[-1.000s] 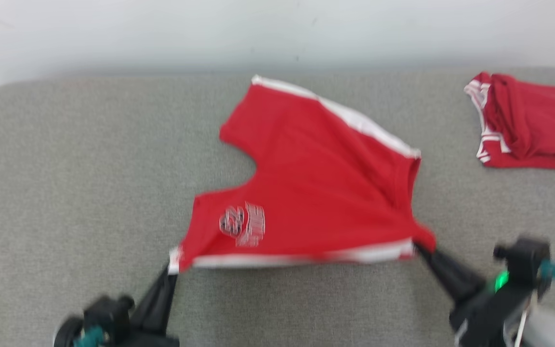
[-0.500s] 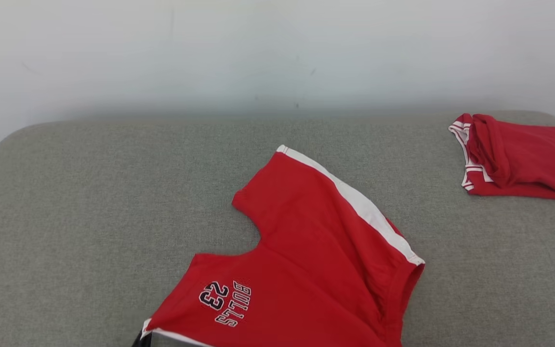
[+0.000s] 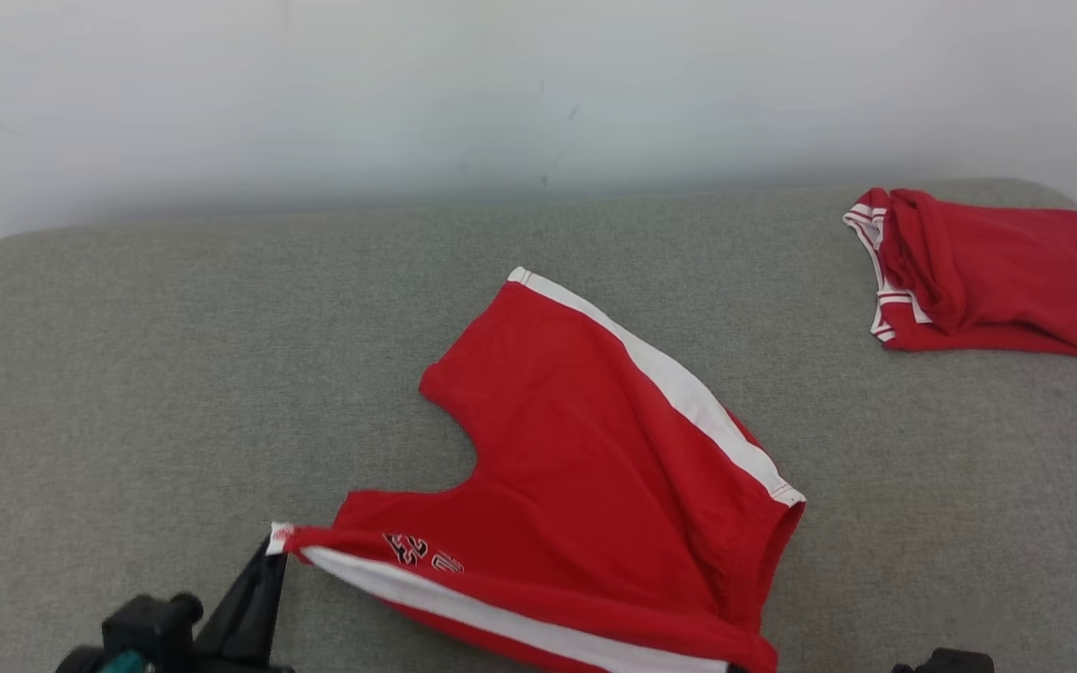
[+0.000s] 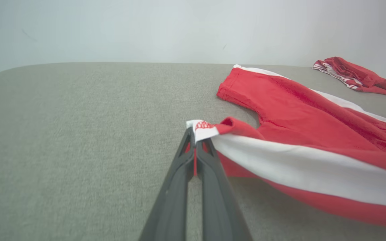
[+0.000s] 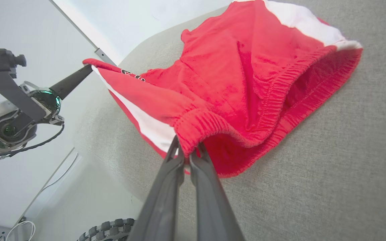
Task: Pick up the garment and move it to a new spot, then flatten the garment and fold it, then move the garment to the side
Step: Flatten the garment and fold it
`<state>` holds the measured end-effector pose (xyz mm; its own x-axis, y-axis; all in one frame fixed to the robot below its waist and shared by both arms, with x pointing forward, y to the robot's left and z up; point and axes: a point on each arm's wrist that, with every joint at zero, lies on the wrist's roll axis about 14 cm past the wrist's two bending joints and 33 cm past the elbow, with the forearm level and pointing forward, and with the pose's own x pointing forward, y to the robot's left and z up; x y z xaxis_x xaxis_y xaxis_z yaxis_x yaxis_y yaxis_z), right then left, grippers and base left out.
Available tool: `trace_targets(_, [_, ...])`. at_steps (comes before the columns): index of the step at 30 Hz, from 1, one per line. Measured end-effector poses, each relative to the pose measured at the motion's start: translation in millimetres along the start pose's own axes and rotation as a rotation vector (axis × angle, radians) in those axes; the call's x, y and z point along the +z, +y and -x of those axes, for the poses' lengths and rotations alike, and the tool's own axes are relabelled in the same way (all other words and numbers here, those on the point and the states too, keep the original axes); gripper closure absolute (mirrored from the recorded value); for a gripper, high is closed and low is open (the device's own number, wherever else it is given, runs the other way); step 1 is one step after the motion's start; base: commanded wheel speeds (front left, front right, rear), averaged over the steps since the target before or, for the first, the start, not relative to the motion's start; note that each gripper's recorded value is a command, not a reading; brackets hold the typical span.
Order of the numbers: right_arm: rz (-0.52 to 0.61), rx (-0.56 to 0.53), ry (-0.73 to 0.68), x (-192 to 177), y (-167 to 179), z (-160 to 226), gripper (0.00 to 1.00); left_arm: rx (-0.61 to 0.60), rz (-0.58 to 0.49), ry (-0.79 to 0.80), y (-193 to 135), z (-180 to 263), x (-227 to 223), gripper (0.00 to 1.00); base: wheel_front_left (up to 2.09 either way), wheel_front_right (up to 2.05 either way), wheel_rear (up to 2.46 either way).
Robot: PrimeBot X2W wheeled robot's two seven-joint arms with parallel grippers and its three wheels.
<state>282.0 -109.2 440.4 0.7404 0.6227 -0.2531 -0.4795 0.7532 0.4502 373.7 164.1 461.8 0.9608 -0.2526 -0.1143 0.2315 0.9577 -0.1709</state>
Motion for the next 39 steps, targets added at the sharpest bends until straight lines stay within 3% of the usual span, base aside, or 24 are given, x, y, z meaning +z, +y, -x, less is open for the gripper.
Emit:
trace_targets(9, [-0.015,-0.021,-0.103,38,-13,-20,1.00,-0.183,-0.177,-0.044,-25,-74,56,1.00,0.00,0.00,0.00])
trace_targets(18, [0.009,-0.099,-0.180,70,-45,-39,1.00,-0.255,-0.296,-0.007,-37,-156,83,1.00,0.00,0.00,0.00])
trace_targets(27, [0.028,-0.185,-0.205,83,-78,-60,1.00,-0.320,-0.389,0.149,-52,-218,53,1.00,0.00,0.00,0.00])
trace_targets(39, [0.005,-0.317,-0.197,73,-113,-55,1.00,-0.402,-0.377,0.252,-83,-260,0,1.00,0.00,0.00,0.00])
